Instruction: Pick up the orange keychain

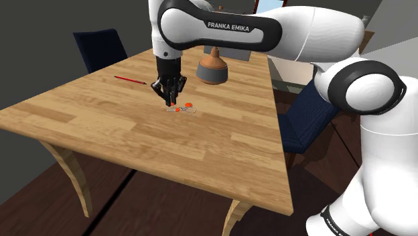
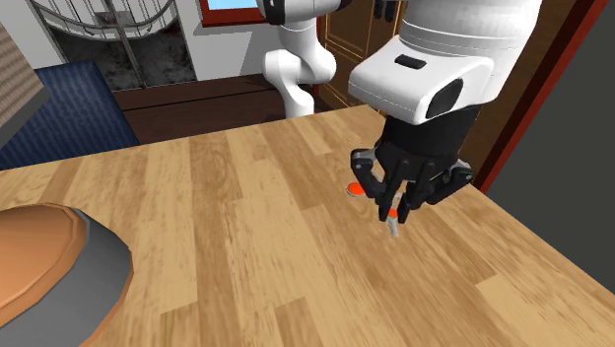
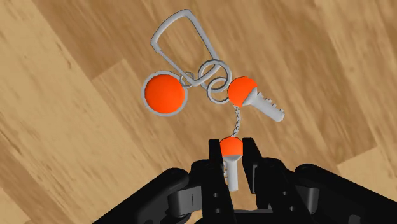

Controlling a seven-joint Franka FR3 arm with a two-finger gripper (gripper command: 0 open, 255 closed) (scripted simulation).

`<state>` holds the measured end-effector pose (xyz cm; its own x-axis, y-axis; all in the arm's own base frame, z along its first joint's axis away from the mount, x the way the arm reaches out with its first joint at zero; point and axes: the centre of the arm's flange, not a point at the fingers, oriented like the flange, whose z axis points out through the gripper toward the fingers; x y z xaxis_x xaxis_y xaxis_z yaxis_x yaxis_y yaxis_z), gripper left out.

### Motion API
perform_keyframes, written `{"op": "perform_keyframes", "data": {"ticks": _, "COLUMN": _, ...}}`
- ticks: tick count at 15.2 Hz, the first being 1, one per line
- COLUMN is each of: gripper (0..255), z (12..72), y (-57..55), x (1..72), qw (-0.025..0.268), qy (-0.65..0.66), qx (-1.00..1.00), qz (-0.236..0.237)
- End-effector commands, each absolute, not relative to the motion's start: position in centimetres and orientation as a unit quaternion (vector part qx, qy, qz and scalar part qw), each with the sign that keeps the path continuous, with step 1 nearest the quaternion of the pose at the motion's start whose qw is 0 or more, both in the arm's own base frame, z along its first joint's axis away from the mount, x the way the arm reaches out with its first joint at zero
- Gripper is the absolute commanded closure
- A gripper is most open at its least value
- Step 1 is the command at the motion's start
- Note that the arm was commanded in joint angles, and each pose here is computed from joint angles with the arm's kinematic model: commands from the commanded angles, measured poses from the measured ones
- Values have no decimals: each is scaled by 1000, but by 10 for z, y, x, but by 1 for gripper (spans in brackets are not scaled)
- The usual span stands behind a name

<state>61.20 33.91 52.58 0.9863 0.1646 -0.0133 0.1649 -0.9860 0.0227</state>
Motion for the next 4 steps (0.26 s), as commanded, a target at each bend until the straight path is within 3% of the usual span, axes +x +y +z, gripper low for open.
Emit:
{"op": "perform_keyframes", "data": {"ticks": 1, "gripper": 255, "z": 535, "y": 339, "x": 612, "qw": 12, "qy": 83, "qx": 996, "qz": -6}}
{"op": "perform_keyframes", "data": {"ticks": 4, "gripper": 255, "z": 541, "y": 339, "x": 612, "qw": 12, "qy": 83, "qx": 996, "qz": -6}}
